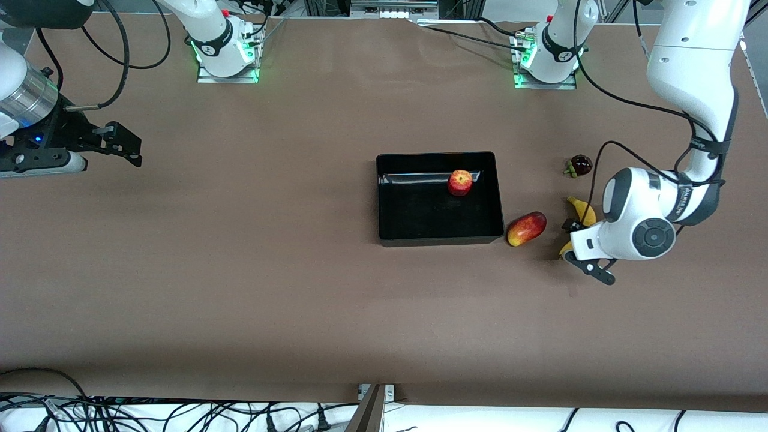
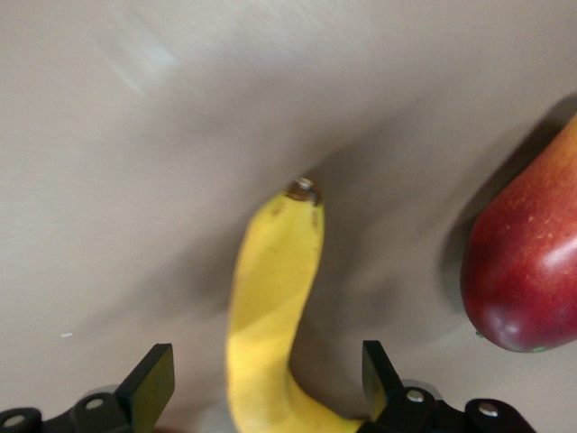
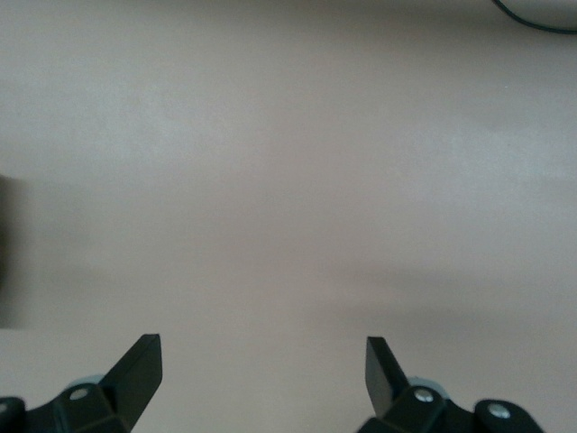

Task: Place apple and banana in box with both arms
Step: 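Move the left gripper over the yellow banana, then lower the left gripper, grasp the banana and lift it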

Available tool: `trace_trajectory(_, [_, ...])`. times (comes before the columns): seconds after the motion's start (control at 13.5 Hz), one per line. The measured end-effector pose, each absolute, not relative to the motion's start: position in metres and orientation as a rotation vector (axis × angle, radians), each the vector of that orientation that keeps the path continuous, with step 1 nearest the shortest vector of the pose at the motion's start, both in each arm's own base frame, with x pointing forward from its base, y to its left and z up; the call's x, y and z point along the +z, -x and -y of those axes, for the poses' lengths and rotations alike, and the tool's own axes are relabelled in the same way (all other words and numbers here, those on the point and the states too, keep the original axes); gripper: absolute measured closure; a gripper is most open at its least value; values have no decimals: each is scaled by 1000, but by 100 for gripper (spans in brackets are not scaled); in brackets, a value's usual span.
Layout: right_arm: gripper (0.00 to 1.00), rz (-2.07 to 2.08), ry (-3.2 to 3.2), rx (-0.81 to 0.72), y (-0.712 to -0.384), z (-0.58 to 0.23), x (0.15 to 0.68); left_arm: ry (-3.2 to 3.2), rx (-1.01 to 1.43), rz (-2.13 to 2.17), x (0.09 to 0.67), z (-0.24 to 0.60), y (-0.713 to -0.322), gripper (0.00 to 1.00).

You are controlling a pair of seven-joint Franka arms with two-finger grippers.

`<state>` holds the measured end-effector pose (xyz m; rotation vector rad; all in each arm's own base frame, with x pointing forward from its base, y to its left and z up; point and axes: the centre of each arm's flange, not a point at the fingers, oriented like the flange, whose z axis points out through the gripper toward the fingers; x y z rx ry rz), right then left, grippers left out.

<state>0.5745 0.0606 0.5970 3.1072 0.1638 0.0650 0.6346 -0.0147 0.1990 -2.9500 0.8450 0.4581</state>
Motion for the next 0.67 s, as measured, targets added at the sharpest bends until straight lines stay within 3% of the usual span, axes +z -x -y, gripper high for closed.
trace_trajectory(0.15, [0, -164, -3107, 65, -574, -61, 597, 2951, 495, -848, 187, 12, -628, 24])
trace_trajectory(0.37, [0, -164, -3107, 65, -575, -61, 597, 2928, 515, -931, 178, 3, -626, 61])
trace_trajectory(0.44, [0, -164, -3107, 65, -575, -61, 597, 2921, 514, -957, 178, 3, -627, 66])
trace_trajectory(0.67, [0, -164, -3107, 65, -575, -61, 597, 2912, 493, -981, 186, 4, -632, 66])
